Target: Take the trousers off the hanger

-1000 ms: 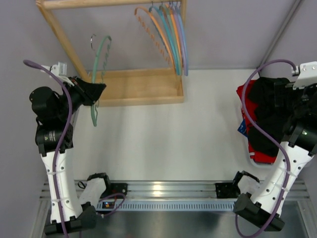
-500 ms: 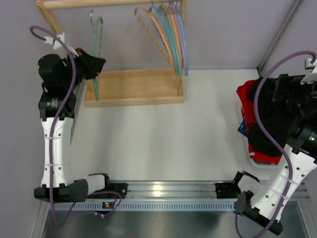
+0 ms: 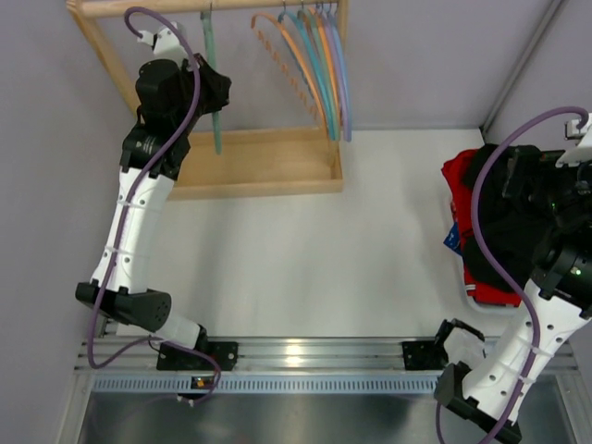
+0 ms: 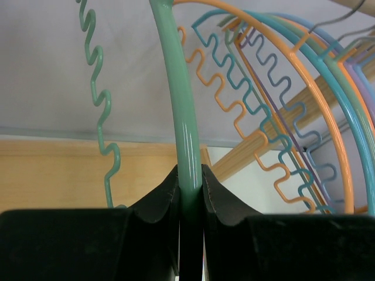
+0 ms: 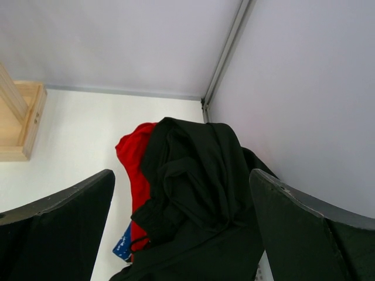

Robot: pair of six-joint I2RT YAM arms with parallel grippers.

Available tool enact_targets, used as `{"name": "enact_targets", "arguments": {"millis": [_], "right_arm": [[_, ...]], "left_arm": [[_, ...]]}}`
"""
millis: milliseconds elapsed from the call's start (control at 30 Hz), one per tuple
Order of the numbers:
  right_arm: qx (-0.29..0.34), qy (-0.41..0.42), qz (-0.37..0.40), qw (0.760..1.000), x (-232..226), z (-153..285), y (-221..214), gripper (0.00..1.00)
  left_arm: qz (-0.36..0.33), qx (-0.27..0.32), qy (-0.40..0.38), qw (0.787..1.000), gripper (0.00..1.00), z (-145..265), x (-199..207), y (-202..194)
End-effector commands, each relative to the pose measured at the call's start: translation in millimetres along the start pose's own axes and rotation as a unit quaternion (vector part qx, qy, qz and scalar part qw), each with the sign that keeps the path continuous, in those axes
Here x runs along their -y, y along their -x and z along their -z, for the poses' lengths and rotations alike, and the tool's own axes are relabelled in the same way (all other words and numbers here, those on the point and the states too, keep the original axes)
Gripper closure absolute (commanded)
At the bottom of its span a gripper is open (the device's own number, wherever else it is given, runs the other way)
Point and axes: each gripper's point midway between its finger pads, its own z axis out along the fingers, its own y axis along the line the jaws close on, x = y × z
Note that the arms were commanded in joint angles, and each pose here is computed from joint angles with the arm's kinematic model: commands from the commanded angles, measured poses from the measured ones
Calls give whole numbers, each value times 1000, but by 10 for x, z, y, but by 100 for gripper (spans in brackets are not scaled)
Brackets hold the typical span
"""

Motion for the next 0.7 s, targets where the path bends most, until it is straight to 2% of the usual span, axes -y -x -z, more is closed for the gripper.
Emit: {"name": "enact_targets", "arguments": {"millis": [0,133,667], "right_arm": [[11,-2,-4,1000,-10,37,43,1],[14,0,-7,1000,-23,44,53,1],[8,-5,-4,1000,-5,40,4,1]], "left_arm": [[-2,99,-9,995,100,88,218,614],[0,95,5,995,100,-66,221,544],[-20,42,-23,999,100,-529,525,-9]]}}
